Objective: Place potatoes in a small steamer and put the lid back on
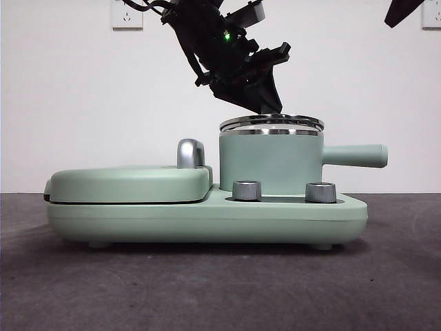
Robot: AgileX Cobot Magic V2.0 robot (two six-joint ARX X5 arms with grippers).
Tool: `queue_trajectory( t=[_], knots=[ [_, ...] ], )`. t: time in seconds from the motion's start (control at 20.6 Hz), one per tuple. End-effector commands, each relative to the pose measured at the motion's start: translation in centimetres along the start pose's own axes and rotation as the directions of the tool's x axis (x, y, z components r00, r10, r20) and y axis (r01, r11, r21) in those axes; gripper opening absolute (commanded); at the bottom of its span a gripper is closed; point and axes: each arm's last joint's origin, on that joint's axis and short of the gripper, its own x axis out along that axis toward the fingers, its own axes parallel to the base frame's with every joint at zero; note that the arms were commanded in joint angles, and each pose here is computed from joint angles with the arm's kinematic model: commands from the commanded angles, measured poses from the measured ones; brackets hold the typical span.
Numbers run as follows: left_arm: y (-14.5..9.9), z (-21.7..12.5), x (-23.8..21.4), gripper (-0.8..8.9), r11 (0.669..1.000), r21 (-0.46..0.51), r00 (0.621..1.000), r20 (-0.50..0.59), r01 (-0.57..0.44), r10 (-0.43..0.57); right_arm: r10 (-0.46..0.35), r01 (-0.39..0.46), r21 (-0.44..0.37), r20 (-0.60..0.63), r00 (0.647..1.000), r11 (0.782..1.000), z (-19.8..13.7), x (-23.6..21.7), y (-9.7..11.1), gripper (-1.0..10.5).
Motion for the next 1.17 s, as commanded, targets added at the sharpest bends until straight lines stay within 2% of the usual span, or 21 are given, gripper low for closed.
queue_trajectory(
  t=[0.05, 0.24, 0.49, 0.58, 0.83, 1.02, 1.17],
  knots=[
    [-0.5, -0.2, 1.2, 0.17, 0.997, 0.067, 0.999, -0.006, 0.048, -0.048, 0.004, -0.004, 0.007, 0.007, 1.000, 1.000, 0.2, 0.0, 0.1, 4.2],
    [-0.5, -0.1, 1.2, 0.18, 0.992, 0.112, 0.998, 0.009, 0.063, -0.064, 0.006, -0.006, 0.006, 0.006, 1.000, 1.000, 0.2, 0.0, 0.2, 4.2],
    [-0.1, -0.2, 1.2, 0.18, 0.990, 0.111, 0.996, 0.012, 0.088, -0.090, 0.007, -0.007, 0.006, 0.006, 1.000, 1.000, 0.2, 0.0, 0.2, 4.2],
    [-0.1, -0.3, 1.2, 0.18, 0.985, 0.151, 0.996, 0.009, 0.089, -0.091, 0.007, -0.007, 0.006, 0.006, 1.000, 1.000, 0.2, 0.0, 0.2, 4.2],
    [0.4, -0.9, 1.5, 0.18, 0.967, 0.175, 0.982, -0.003, 0.184, -0.186, 0.008, -0.008, 0.006, 0.005, 1.000, 1.000, 0.2, 0.0, 0.2, 4.2],
    [0.7, -1.4, 1.4, 0.19, 0.963, 0.210, 0.985, -0.058, 0.169, -0.160, 0.007, -0.007, 0.006, 0.007, 1.000, 1.000, 0.2, 0.0, 0.2, 4.2],
    [0.9, -1.4, 1.4, 0.29, 0.964, 0.220, 0.989, -0.053, 0.147, -0.138, 0.007, -0.007, 0.006, 0.006, 1.000, 1.000, 0.2, 0.0, 0.2, 4.2]
  ],
)
